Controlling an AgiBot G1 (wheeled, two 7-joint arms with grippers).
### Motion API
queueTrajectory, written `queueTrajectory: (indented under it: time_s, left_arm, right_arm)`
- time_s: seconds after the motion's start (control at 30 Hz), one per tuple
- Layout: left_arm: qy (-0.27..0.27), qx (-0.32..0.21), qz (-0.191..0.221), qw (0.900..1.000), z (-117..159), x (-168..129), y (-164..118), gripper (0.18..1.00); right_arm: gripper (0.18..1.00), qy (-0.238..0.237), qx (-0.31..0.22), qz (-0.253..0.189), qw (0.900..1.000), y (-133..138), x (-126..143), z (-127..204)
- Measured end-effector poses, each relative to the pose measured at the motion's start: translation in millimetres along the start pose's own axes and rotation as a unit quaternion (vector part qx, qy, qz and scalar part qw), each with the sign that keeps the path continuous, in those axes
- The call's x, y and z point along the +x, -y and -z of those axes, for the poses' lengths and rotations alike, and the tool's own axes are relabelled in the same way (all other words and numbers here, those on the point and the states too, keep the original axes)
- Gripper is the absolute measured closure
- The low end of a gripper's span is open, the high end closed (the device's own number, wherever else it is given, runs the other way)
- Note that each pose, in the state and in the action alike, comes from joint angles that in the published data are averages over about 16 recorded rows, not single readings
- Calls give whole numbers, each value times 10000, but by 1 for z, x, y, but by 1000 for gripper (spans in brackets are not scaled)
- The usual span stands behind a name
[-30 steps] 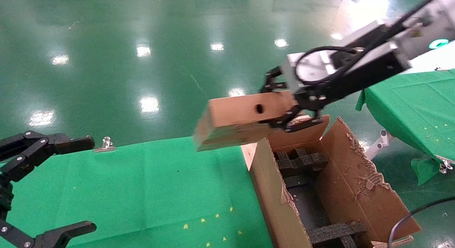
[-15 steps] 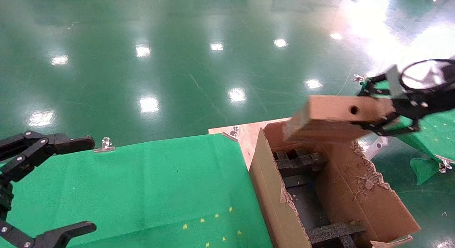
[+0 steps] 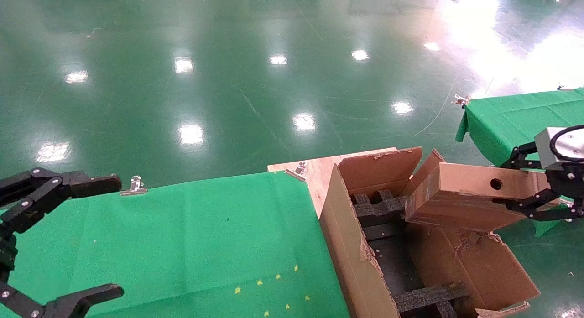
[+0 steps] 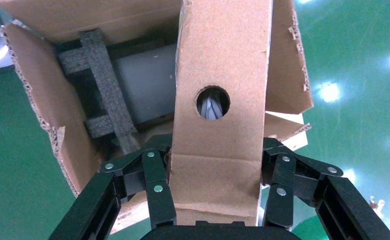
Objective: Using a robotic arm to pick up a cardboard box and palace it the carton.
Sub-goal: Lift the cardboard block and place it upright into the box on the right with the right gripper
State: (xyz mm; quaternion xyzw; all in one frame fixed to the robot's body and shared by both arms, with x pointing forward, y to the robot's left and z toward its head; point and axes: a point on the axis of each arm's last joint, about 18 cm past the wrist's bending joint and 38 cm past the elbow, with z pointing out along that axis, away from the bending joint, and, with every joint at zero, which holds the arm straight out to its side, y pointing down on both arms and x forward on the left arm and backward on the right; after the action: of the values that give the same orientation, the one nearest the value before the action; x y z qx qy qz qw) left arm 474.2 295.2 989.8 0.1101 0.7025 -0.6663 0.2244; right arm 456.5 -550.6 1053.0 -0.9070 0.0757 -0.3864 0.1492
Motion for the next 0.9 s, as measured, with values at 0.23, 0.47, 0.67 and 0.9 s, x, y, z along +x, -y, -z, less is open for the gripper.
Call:
queueTrajectory:
  time_s: [0.23,0.47,0.67,0.9]
  left_arm:
    - [1,0,0,10000,0,0,0,184]
    - [1,0,0,10000,0,0,0,184]
    - [1,0,0,10000,0,0,0,184]
    - [1,0,0,10000,0,0,0,184]
  right_arm:
    - [826,-44,51,-339,9994,-8,-3,-5]
    - [827,-205,358,-1336,9902,-15,-8,-20]
    - [828,-403,582,-2594,9632,-32,-16,-34]
    - [828,-679,628,-3934,9147,-58,-30,-45]
